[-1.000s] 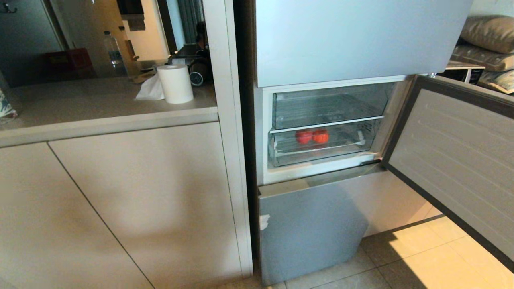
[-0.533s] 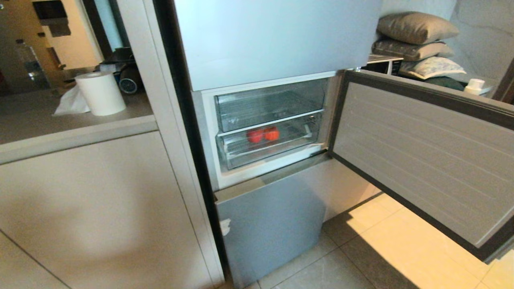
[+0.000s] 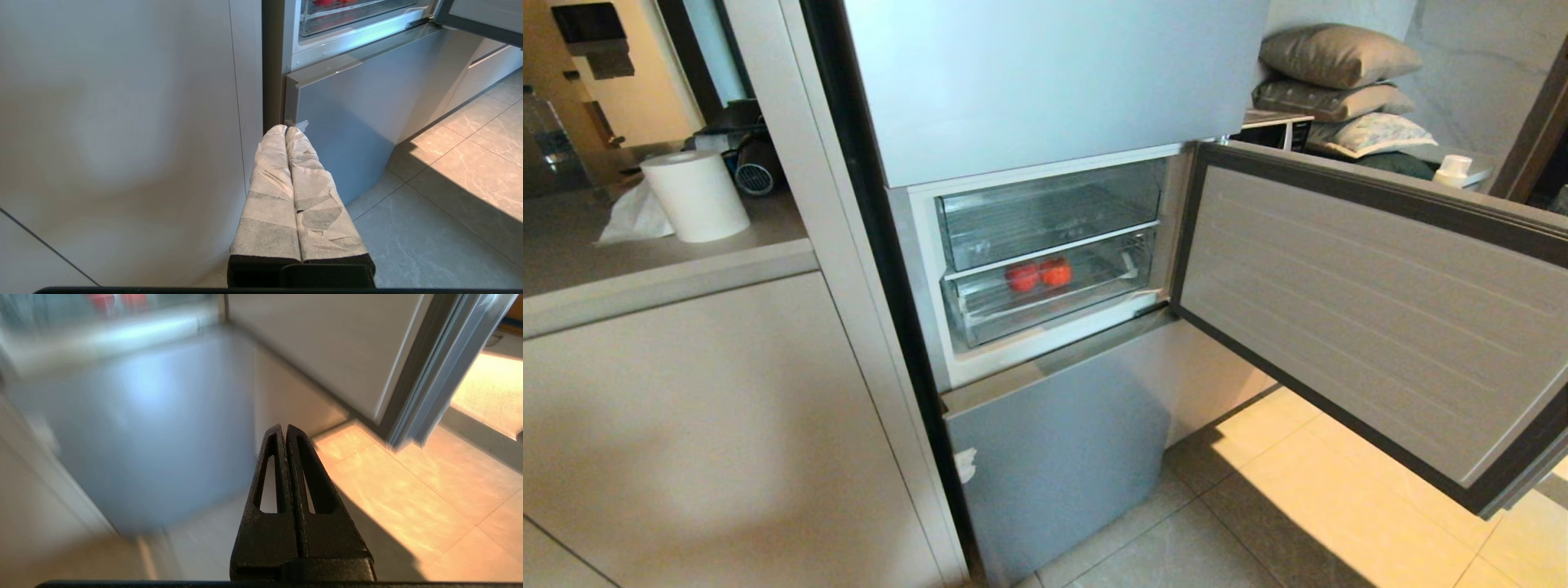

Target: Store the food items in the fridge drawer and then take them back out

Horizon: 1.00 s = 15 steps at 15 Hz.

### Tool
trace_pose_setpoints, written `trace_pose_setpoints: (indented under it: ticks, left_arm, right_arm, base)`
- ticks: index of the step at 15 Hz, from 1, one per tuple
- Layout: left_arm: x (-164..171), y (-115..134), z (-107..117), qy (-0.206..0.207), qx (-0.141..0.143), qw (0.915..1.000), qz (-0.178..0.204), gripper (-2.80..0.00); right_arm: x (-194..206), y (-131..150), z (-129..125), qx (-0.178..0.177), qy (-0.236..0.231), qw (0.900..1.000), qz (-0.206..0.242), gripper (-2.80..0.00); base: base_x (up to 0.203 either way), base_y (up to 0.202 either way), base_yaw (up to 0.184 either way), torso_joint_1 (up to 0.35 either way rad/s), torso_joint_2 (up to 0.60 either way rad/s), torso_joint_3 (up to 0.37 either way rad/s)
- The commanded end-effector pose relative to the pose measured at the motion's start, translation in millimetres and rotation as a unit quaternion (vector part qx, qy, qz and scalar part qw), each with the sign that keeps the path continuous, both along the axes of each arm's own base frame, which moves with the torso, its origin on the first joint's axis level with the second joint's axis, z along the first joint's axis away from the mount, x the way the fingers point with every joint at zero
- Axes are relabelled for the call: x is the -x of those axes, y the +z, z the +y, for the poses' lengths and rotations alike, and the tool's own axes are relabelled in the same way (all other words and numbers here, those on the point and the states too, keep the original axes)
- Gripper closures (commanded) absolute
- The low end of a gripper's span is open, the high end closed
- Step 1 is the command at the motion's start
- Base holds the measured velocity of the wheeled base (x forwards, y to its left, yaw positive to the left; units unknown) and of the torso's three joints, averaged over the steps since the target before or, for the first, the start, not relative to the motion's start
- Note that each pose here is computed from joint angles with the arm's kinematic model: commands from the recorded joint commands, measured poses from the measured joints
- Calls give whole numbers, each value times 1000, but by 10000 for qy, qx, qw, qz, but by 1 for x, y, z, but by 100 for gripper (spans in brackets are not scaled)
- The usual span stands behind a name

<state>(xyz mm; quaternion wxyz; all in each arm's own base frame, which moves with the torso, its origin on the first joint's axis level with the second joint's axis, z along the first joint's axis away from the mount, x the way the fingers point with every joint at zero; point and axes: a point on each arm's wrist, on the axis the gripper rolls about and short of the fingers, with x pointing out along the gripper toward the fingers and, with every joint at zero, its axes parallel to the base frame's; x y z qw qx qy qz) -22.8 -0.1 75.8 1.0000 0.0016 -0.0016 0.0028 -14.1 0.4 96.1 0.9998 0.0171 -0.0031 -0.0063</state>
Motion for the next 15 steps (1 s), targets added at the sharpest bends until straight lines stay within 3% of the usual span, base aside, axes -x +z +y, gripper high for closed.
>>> trace_pose_setpoints:
  ticks: [1, 2, 4, 6, 7, 10, 12, 15]
  left_arm:
    - [0, 0, 0, -5, 1, 10000, 16, 0]
    - [0, 0, 0, -5, 1, 10000, 15, 0]
    - [0, 0, 0, -3, 1, 10000, 16, 0]
    - [0, 0, 0, 3, 1, 10000, 13, 0]
    - [0, 0, 0, -2, 1, 10000, 12, 0]
    - [0, 0, 0, 3, 1, 10000, 16, 0]
    - [0, 0, 0, 0, 1, 10000, 11, 0]
    - [0, 0, 0, -5, 1, 10000, 16, 0]
  right_arm:
    - [-30, 37, -2, -838, -489, 9947, 326, 0]
    - [-44, 57, -6, -1349, -974, 9857, 252, 0]
    - [-64, 89, -24, -2067, -2109, 9552, -214, 0]
    - [-75, 110, -49, -2359, -2851, 9270, -613, 0]
    - [-78, 119, -62, -2452, -3015, 9183, -759, 0]
    - [-87, 139, -112, -2938, -3050, 9019, -852, 0]
    - [-103, 141, -140, -3310, -2860, 8960, -760, 0]
    - [-130, 135, -190, -4007, -2724, 8703, -880, 0]
  base:
    - [0, 0, 0, 0, 0, 0]
    - [0, 0, 0, 0, 0, 0]
    - [0, 0, 0, 0, 0, 0]
    - [0, 0, 0, 0, 0, 0]
    - [0, 0, 0, 0, 0, 0]
    - [0, 0, 0, 0, 0, 0]
    - [0, 0, 0, 0, 0, 0]
    - [0, 0, 0, 0, 0, 0]
